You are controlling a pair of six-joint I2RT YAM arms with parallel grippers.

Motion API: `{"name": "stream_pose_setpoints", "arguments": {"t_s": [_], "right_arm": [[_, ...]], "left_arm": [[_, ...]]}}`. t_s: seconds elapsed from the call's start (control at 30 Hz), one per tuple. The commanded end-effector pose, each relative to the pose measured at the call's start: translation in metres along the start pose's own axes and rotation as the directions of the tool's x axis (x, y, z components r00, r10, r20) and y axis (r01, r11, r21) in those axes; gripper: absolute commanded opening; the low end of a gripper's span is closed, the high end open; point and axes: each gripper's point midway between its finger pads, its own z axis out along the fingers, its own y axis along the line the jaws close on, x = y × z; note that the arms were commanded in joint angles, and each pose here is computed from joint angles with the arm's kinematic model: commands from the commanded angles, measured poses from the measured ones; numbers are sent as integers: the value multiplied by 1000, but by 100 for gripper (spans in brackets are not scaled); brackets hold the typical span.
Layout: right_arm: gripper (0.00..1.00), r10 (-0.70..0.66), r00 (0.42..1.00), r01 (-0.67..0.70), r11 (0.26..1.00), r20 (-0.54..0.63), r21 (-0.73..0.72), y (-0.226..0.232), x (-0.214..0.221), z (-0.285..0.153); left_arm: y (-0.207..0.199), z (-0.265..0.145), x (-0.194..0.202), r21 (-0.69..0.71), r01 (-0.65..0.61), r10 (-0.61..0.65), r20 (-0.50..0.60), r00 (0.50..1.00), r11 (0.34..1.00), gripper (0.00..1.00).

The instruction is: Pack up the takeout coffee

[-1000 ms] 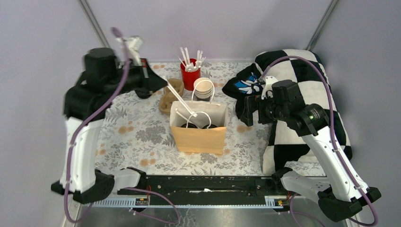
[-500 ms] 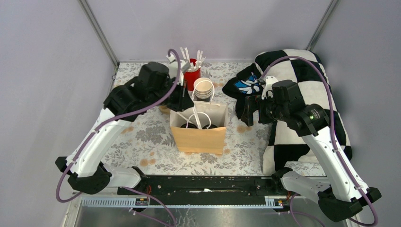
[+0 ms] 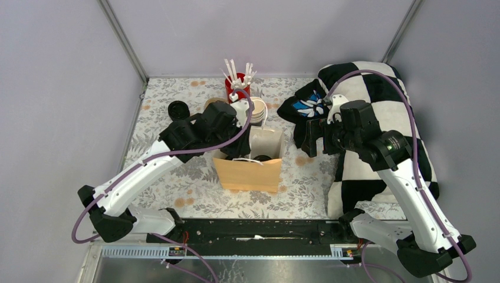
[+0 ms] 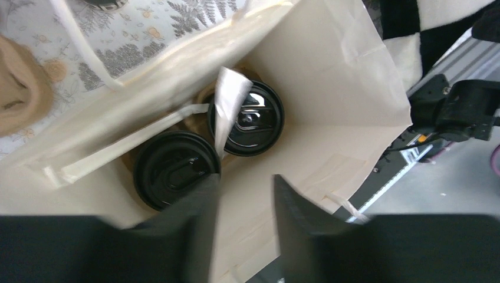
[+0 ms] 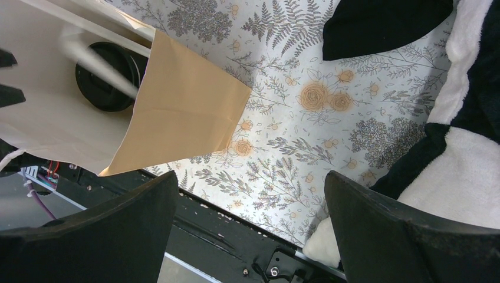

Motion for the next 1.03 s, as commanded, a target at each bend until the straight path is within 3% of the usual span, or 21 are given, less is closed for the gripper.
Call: {"name": "stream_pose_setpoints", "arguments": {"t_s": [0.0, 0.07, 0.23, 0.4, 0.53, 0.63, 0.83, 1.0], "right_arm": [[100, -17, 1000, 16, 1000, 27, 9, -1, -4, -8], [100, -18, 999, 18, 1000, 32, 14, -1, -6, -10], [100, -11, 998, 8, 999, 62, 46, -4, -14, -24], [100, -3, 973, -11, 998, 230, 59, -2, -44, -73], [100, 16, 920, -53, 995, 392, 83, -4, -71, -117], [100, 45, 880, -111, 987, 473, 113, -9, -90, -146], [100, 97, 802, -188, 977, 589, 96, -9, -115, -191], [100, 133, 788, -240, 966, 601, 101, -15, -114, -191]], "left_arm": [[-9, -53, -50, 25, -8, 2, 243, 970, 1000, 63], [-14, -80, -68, 43, 1, -15, 323, 946, 999, 73], [-18, -137, -104, 67, 63, -88, 476, 875, 996, 78], [-7, -205, -145, 71, 162, -167, 679, 715, 984, 97], [3, -247, -165, 90, 215, -201, 791, 578, 972, 99], [9, -270, -173, 93, 226, -198, 842, 502, 970, 99], [17, -289, -176, 50, 236, -159, 868, 471, 971, 99], [18, -292, -176, 36, 239, -150, 866, 476, 970, 99]]}}
